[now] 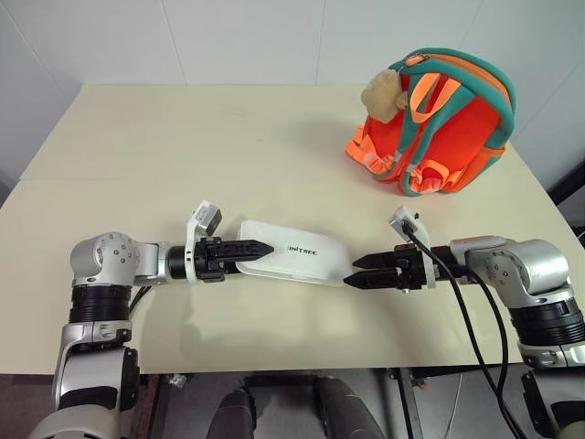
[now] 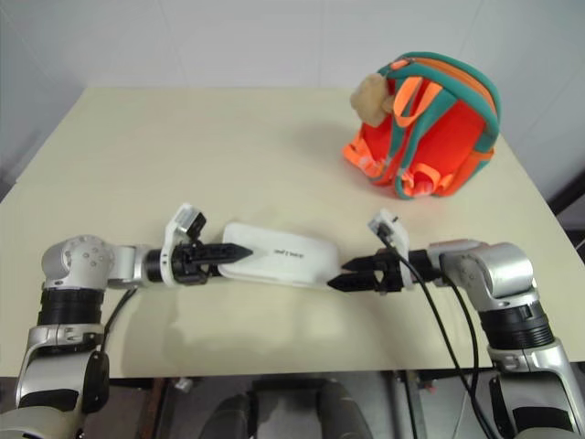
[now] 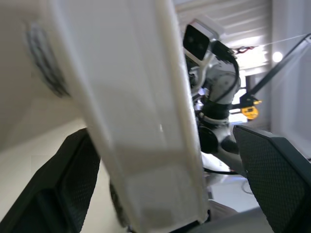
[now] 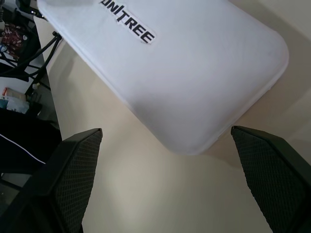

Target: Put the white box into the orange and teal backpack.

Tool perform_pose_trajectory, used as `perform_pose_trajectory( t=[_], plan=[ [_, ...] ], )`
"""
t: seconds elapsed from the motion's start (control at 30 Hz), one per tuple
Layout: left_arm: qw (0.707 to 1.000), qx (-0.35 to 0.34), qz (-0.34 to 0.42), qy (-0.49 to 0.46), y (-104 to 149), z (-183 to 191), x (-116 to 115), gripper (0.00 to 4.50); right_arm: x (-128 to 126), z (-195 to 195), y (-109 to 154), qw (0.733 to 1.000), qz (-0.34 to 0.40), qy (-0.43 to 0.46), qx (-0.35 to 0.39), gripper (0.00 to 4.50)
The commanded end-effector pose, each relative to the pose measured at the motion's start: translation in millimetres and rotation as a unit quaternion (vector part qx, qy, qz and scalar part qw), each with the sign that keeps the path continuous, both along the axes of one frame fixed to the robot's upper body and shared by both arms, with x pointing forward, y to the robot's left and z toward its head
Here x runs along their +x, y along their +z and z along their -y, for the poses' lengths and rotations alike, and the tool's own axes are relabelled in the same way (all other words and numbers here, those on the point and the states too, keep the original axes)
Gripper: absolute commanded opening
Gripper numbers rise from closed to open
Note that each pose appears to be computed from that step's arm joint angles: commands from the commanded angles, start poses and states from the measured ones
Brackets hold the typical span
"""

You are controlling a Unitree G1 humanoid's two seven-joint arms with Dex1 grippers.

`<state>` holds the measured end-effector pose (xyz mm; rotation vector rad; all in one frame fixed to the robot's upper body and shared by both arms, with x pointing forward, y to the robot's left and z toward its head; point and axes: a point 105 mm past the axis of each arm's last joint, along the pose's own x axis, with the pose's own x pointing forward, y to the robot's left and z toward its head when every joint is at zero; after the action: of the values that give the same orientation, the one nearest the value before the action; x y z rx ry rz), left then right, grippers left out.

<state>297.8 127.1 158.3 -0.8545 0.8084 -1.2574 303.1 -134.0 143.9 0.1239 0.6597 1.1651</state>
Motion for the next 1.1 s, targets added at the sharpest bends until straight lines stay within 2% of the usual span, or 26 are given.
perform_pose_trajectory(
  t=[0.03,0.47,0.57,0.73,0.83,1.0,1.1],
  plan=[
    [0.999,-0.012,0.012,-0.027,12.1,2.3,-7.1,4.47,-3.0,-0.7,6.8,1.000,0.018,0.016,0.003,4.50],
    [0.999,0.031,0.001,-0.043,-0.5,0.1,-15.5,4.47,-0.2,4.4,2.4,0.999,0.033,0.016,-0.004,4.50],
    [0.998,0.036,0.001,-0.047,-2.4,1.1,-17.2,3.84,-1.3,3.3,1.9,0.999,0.032,0.017,-0.002,4.50],
    [0.998,0.053,-0.002,-0.038,-8.7,-2.0,-17.2,2.28,-0.7,2.3,3.9,0.999,0.038,0.014,0.006,4.50],
    [0.998,0.053,-0.002,-0.033,-9.9,-2.6,-16.4,1.54,0.4,2.3,7.0,0.999,0.045,0.011,0.012,4.50],
    [0.998,0.051,0.003,-0.032,-9.4,-3.7,-17.6,1.47,3.8,4.9,15.4,0.997,0.069,0.001,0.019,4.50],
    [0.998,0.056,0.026,-0.021,-5.8,-11.2,-17.9,1.47,20.1,20.0,34.9,0.991,0.126,-0.045,0.025,4.50]
  ],
)
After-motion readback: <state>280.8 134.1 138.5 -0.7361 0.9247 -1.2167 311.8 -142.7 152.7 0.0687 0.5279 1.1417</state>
